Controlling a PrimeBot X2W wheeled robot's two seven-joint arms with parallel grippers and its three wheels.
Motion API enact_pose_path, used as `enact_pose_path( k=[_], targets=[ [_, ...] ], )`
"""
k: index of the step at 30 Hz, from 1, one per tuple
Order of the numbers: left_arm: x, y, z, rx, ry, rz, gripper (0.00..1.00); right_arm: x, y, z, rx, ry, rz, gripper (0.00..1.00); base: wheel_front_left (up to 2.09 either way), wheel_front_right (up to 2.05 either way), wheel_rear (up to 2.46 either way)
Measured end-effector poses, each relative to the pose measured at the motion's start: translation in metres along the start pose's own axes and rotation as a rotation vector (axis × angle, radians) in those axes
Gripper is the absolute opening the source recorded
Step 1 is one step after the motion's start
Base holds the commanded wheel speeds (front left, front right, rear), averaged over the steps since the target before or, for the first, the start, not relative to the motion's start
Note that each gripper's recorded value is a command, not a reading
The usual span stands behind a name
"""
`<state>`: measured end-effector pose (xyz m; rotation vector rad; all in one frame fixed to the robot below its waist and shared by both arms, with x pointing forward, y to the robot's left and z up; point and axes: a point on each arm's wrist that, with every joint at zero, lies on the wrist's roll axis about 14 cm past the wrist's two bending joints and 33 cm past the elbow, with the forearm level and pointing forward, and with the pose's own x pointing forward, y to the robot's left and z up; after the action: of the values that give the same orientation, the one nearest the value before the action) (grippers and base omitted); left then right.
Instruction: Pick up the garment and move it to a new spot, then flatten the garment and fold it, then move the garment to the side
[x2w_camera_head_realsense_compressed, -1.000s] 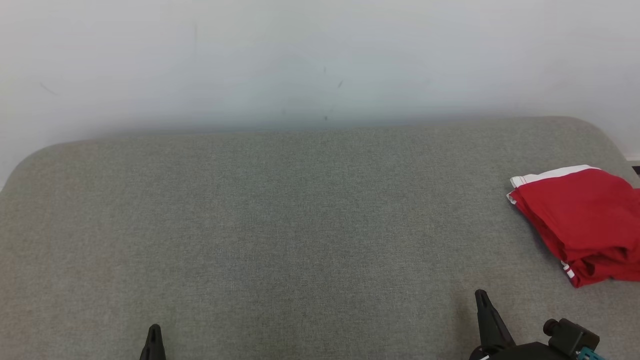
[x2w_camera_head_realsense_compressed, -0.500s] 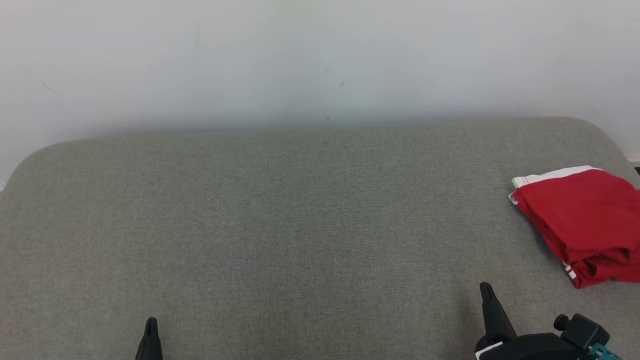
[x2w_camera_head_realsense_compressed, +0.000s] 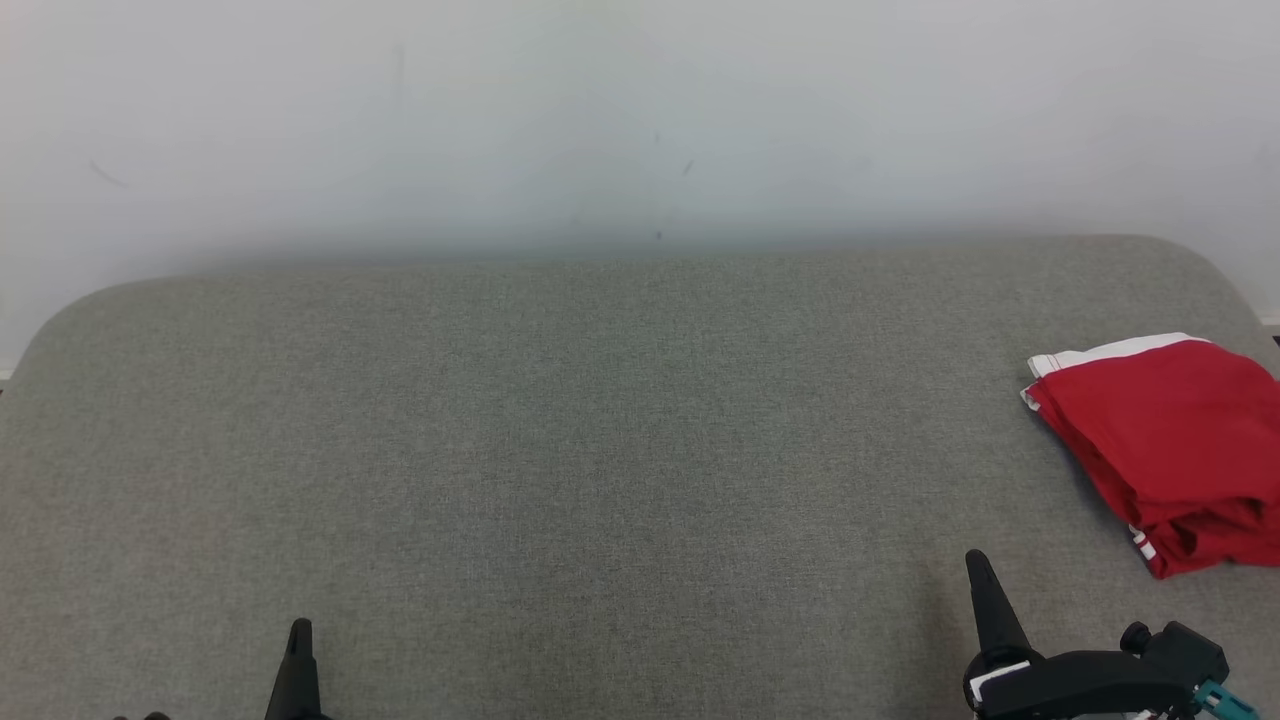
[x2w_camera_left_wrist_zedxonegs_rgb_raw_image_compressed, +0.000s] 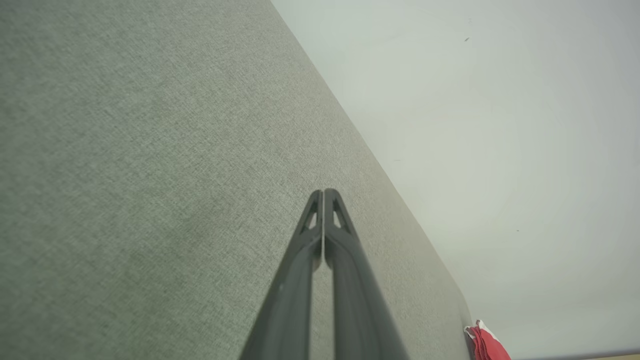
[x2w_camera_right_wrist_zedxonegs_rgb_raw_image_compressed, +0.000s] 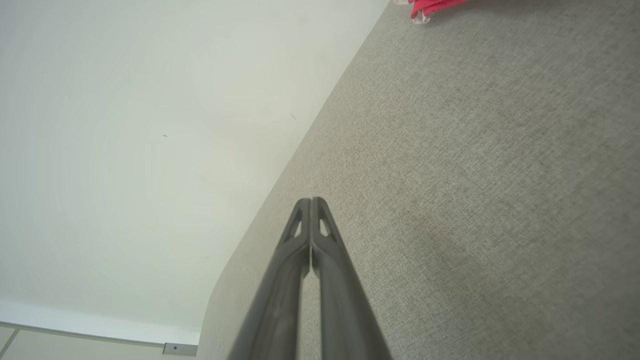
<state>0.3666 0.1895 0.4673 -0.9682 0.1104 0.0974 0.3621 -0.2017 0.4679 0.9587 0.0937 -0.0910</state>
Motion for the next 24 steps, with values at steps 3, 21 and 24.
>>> enact_pose_path(
  k=[3,21,24],
  targets=[
    [0.000,0.000,0.001,-0.038,0.001,0.001,0.00,0.002,0.002,0.001,0.031,-0.001,0.004,0.00,0.00,0.00,0.00],
    [0.007,-0.008,0.008,-0.218,0.001,-0.030,0.00,0.008,0.010,0.007,0.212,-0.006,0.027,0.00,0.00,0.00,0.00],
    [0.007,-0.008,0.009,-0.241,0.003,-0.033,0.00,0.009,0.011,0.008,0.243,-0.005,0.031,0.00,0.00,0.00,0.00]
  ],
)
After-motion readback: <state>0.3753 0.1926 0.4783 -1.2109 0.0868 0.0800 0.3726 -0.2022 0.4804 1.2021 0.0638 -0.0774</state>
